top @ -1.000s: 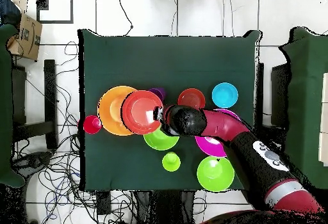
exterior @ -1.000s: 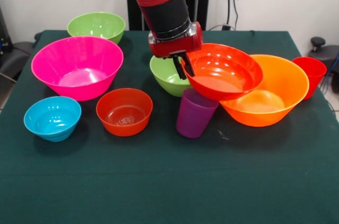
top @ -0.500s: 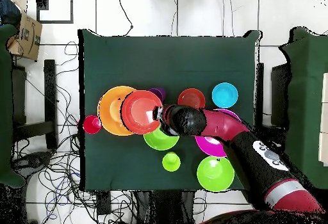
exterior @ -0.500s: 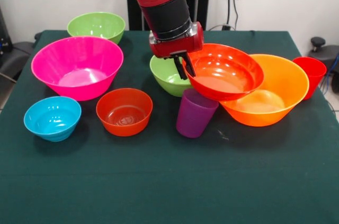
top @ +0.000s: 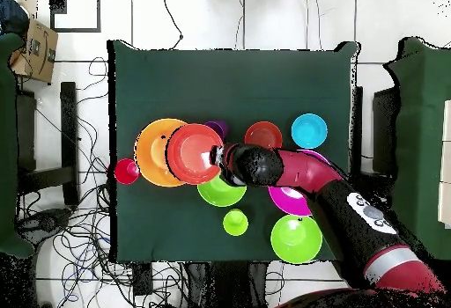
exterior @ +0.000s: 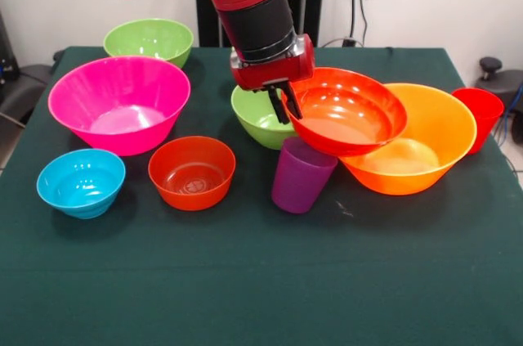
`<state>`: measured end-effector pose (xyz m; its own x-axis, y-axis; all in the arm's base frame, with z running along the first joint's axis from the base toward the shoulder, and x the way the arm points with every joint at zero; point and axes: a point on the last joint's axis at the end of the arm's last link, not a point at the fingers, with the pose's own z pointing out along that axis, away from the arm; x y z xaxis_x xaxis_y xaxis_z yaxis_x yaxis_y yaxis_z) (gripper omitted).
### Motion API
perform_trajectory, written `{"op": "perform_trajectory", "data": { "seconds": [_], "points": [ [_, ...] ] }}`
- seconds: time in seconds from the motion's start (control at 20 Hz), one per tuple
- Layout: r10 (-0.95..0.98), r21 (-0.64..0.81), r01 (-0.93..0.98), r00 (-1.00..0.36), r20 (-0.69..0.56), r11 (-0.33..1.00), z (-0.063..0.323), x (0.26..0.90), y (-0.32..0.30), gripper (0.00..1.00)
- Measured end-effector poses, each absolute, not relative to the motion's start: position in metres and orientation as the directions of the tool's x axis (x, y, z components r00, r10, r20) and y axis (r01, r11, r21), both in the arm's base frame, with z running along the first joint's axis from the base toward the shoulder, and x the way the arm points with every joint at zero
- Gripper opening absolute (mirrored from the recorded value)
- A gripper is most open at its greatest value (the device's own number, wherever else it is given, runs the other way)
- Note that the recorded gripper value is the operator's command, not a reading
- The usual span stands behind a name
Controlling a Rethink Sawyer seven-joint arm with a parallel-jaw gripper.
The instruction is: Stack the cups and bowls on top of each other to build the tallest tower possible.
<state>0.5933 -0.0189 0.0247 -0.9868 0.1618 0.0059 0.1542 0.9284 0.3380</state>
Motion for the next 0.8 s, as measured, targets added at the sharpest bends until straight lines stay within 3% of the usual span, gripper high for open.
{"op": "perform_trajectory", "data": {
  "seconds": [0.8],
  "points": [
    [0.134,0.335,0.118,-0.991,-0.025,0.935,0.0243,0.6012,-0.0165,0.0]
  ]
}}
